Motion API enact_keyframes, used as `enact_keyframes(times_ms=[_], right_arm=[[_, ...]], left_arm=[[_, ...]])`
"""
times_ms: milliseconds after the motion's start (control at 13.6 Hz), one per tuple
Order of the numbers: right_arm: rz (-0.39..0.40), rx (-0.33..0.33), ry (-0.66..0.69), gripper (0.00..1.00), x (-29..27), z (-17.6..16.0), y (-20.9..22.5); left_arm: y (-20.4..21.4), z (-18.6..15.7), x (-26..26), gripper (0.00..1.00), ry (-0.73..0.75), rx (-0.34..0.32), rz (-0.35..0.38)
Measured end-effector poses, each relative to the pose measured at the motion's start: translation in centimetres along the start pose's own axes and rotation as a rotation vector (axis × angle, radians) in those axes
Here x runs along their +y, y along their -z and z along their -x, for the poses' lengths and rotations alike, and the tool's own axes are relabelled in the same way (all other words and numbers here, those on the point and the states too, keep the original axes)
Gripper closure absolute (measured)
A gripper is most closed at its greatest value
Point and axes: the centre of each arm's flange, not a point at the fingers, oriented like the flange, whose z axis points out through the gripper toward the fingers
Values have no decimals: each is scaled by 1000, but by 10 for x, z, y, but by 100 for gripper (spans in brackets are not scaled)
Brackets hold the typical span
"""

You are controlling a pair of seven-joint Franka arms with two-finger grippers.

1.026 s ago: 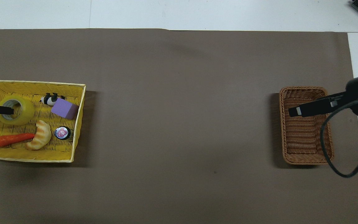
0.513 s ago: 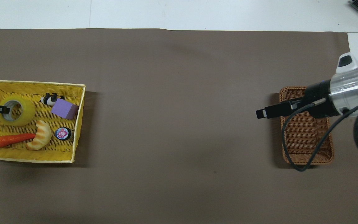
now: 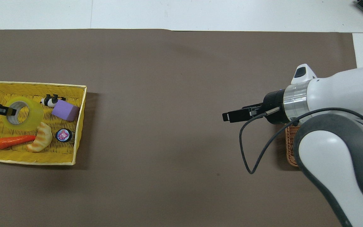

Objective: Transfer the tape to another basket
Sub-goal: 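Lift the tape with the left gripper while the right gripper approaches it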

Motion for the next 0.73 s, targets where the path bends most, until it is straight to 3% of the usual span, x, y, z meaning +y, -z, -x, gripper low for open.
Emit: enact_keyframes(times_ms=[513,733], right_arm=[[-8,40,-49,0,-43,2,-38],[0,59,-58,0,-57,6,-70]], left_arm=[[-7,-67,221,78,113,-23,30],[-7,-79,298,78,180,39,75]])
